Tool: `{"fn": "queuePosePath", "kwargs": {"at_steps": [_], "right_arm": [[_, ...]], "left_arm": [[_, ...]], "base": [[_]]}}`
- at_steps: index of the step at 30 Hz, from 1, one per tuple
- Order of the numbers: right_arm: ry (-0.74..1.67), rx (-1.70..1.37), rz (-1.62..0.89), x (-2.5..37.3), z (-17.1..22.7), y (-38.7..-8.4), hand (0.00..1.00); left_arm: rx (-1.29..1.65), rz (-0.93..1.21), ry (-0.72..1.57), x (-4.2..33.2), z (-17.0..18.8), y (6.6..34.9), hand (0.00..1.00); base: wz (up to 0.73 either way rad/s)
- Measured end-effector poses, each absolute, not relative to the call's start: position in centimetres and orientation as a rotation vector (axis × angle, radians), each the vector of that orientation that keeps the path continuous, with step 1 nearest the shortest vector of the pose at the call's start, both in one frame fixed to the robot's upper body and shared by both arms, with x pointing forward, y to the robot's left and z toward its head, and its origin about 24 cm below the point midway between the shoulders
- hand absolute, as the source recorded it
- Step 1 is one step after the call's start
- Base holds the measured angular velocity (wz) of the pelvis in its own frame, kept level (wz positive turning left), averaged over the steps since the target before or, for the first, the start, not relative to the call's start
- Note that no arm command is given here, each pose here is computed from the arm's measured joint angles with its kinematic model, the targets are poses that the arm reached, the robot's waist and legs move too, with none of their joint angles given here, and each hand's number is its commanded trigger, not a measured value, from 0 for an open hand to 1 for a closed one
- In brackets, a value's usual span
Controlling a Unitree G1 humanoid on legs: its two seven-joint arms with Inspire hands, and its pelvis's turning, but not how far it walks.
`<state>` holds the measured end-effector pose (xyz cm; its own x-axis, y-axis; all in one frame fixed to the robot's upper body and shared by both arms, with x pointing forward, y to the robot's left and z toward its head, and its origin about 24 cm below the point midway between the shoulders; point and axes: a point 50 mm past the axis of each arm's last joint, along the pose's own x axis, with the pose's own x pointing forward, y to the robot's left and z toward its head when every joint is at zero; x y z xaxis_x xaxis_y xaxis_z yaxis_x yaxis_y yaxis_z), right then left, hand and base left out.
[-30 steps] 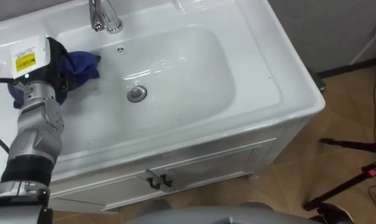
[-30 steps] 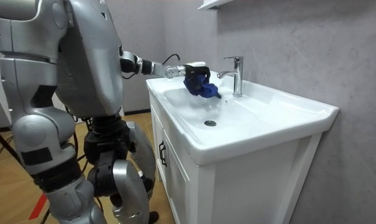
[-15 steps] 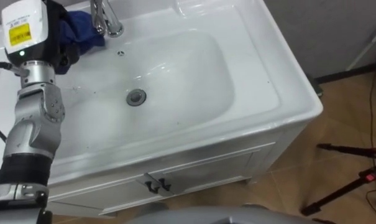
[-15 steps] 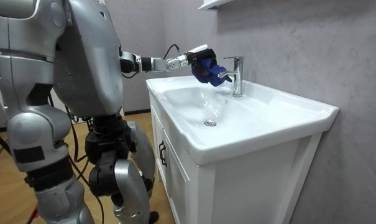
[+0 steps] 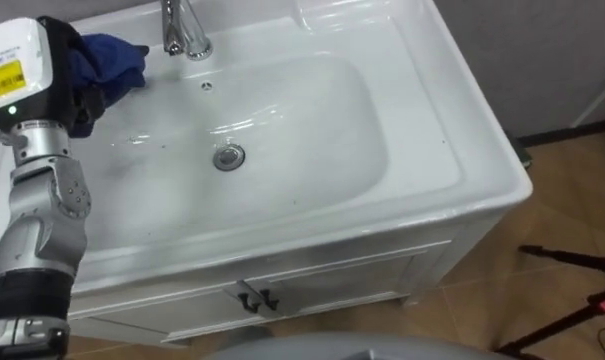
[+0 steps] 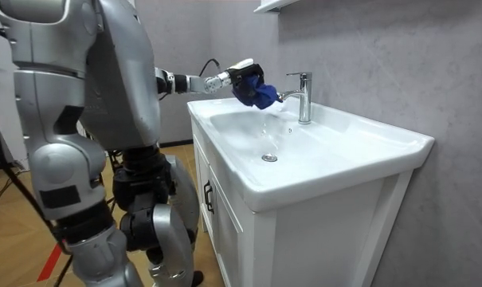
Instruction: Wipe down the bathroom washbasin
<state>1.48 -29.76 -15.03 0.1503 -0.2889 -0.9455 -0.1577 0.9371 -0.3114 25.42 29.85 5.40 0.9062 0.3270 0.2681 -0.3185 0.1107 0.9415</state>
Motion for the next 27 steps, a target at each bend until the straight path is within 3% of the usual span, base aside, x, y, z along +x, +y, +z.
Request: {"fn": "queuePosePath", "kwargs": {"at_steps": [11,27], "right_arm": [[1.4,-0.373,-0.131,2.3,-14.7,-30.5,0.0],[1.411,-0.352,-0.132,1.8,-14.7,-30.4,0.0]], "left_arm": [[1.454,0.584,0.071,22.2,5.0,33.2,1.0],[1.455,0.667,0.088,21.4,6.1,34.9,1.0]], "base": [[0.09],[0.0]]}}
